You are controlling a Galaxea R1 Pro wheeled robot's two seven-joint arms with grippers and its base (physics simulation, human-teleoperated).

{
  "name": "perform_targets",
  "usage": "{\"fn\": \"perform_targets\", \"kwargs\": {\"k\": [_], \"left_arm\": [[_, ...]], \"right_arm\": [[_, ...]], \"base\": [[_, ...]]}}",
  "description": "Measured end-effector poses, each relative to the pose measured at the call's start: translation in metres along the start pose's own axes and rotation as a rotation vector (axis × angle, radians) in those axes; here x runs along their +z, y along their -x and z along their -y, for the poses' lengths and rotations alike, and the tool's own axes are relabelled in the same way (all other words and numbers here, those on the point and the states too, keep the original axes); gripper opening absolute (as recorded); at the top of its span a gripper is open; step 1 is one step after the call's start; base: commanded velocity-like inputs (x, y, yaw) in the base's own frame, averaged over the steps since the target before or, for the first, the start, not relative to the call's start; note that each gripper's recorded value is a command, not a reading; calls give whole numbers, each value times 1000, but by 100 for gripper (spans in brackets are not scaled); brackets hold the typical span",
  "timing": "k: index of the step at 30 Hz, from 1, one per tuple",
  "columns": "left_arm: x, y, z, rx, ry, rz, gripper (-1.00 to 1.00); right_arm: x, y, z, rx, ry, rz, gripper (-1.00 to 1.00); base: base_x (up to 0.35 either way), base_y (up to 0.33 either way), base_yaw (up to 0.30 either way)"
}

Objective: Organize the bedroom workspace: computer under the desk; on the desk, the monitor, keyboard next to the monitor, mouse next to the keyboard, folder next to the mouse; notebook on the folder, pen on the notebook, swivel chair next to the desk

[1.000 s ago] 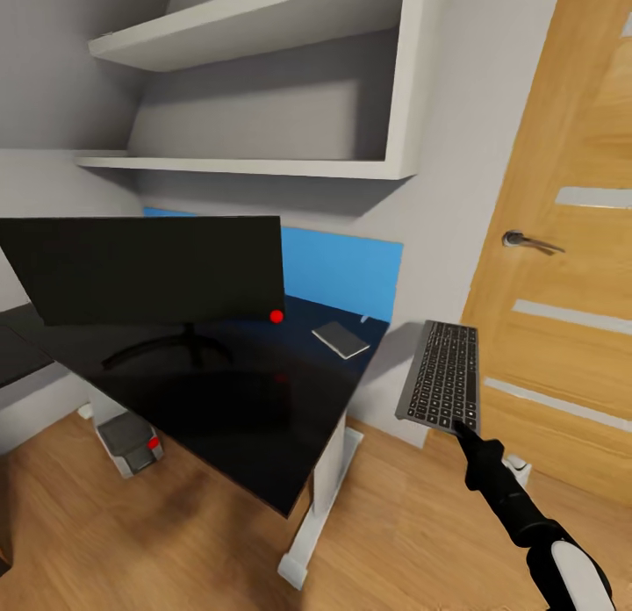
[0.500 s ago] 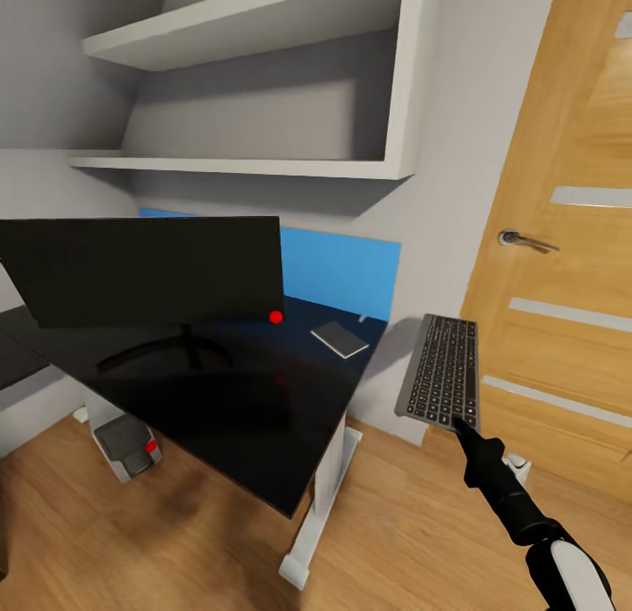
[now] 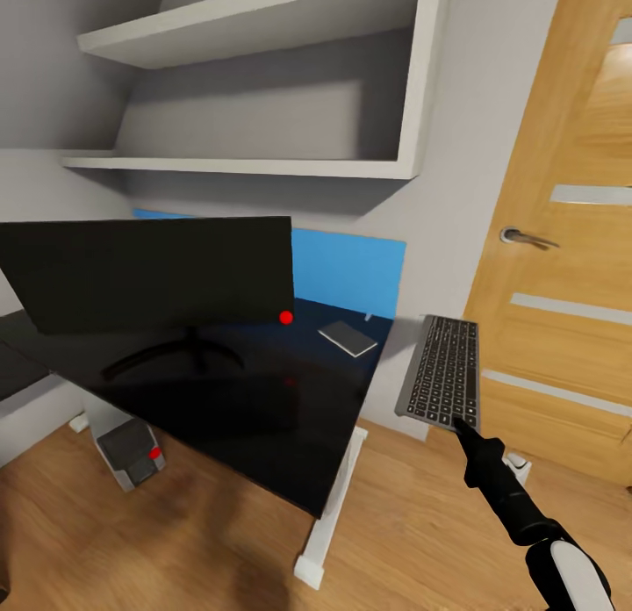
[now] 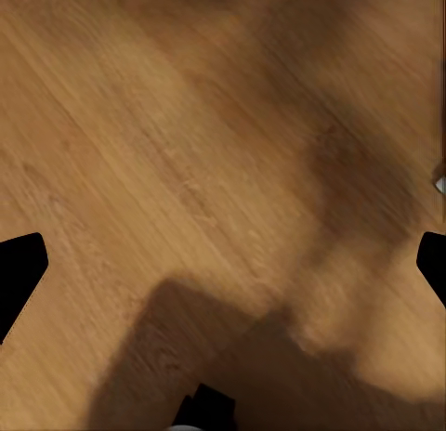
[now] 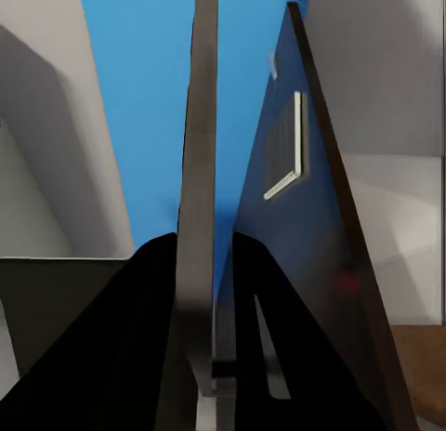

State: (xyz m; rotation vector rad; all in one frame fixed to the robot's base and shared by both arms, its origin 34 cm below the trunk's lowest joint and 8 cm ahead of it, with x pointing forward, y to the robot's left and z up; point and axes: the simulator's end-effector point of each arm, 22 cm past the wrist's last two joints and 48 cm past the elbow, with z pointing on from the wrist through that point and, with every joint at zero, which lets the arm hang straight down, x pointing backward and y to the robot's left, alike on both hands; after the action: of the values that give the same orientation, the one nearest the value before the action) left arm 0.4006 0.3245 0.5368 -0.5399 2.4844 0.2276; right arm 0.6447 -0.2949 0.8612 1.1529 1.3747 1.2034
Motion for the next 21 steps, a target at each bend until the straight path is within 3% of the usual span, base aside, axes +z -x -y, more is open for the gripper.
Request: {"fn": "perform_targets", "kwargs": {"k": [9, 15, 21], "left_arm": [[0, -4, -2, 3, 5, -8, 100], [0, -4, -2, 3, 6, -8, 100], [1, -5, -2, 4, 6, -10, 100]], "right_arm": [[0, -2, -3, 3, 11, -6, -100], [0, -2, -1, 4, 7, -5, -100], [0, -1, -1, 4, 5, -2, -100]], "base": [[0, 4, -12], [0, 290, -9], [0, 329, -187]]}}
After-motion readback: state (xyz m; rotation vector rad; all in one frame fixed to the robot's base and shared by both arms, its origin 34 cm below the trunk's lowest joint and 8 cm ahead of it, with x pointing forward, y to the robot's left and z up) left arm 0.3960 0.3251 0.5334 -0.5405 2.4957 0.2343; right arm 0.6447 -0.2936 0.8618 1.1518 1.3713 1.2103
